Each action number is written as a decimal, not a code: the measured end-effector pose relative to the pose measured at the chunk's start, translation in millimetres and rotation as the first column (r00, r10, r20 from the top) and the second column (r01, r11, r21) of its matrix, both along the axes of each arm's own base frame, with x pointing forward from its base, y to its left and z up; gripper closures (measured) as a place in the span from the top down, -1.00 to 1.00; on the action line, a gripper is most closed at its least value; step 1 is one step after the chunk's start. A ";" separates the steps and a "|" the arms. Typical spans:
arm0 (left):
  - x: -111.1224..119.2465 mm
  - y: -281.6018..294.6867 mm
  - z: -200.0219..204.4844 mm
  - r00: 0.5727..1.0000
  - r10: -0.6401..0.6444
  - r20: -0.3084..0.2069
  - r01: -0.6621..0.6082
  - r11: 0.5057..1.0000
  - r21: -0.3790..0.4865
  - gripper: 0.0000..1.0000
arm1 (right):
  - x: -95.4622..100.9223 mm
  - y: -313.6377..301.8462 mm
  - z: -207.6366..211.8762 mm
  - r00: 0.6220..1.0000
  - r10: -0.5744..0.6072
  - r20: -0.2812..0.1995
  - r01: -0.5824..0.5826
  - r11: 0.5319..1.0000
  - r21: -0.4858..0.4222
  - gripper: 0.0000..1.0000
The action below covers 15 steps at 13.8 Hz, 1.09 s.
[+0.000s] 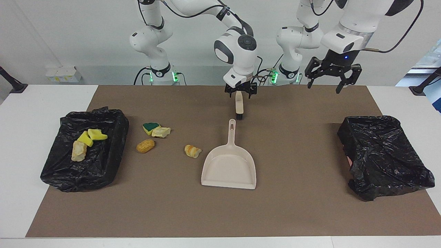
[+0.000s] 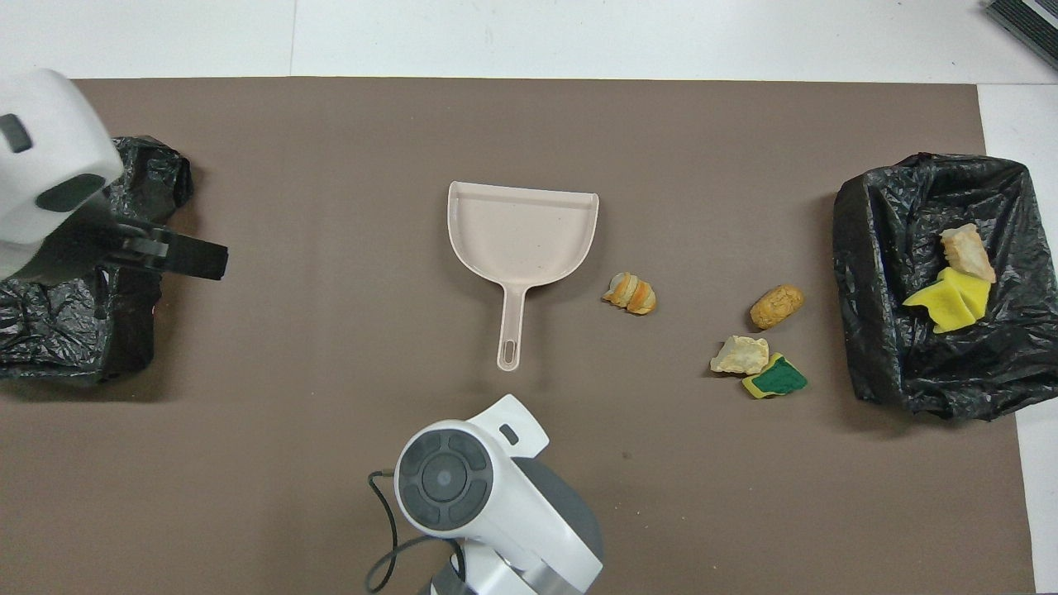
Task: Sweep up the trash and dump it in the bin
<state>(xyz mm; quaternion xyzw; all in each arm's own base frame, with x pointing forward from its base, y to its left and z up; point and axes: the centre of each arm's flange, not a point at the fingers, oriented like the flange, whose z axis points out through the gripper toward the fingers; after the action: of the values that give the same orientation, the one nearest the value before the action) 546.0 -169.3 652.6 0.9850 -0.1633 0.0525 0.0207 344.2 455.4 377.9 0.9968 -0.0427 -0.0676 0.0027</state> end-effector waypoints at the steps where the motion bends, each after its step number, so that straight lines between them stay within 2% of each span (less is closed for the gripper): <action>1: 5.3 -20.8 -14.6 1.000 -0.018 -0.001 0.018 1.000 -0.002 1.00 | -17.1 -0.9 -4.1 1.000 0.004 0.006 -0.004 1.000 0.000 1.00; 4: 9.7 -87.5 -70.4 0.997 -0.082 -0.007 0.082 0.997 -0.008 1.00 | -56.2 -1.6 -14.8 0.999 -0.025 0.021 0.025 1.000 0.002 1.00; 6: 3.5 -122.8 -100.8 0.997 -0.082 -0.005 0.082 0.997 -0.016 1.00 | -72.7 0.9 -25.0 1.000 -0.023 0.022 0.023 1.000 -0.002 1.00; 10: -10.9 -191.2 -163.0 0.996 -0.082 -0.026 0.081 0.996 -0.020 1.00 | -78.3 -4.2 -38.3 1.000 -0.022 0.022 0.022 1.000 -0.006 0.91; 11: -15.6 -207.6 -183.5 0.996 -0.085 -0.030 0.085 0.996 -0.021 1.00 | -81.3 -3.1 -39.2 1.000 -0.016 0.021 0.017 1.000 -0.008 0.77; 12: -23.4 -222.1 -204.7 0.995 -0.099 -0.034 0.098 0.995 -0.020 1.00 | -84.5 -1.8 -40.0 1.000 -0.010 0.020 0.010 1.000 -0.009 0.77; 14: -38.4 -238.8 -240.1 0.994 -0.104 -0.030 0.103 0.994 -0.026 1.00 | -87.4 -0.2 -40.2 1.000 -0.004 0.020 0.004 1.000 -0.008 0.51; 15: -41.8 -239.3 -252.8 0.995 -0.091 -0.034 0.090 0.996 -0.025 1.00 | -87.9 0.4 -40.0 1.000 -0.003 0.022 0.003 1.000 -0.006 0.48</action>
<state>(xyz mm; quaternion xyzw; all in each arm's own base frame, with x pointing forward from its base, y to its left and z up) 504.2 -408.6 399.9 0.9770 -0.2069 0.0361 0.0372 256.3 455.8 337.9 0.9974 -0.0446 -0.0568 0.0052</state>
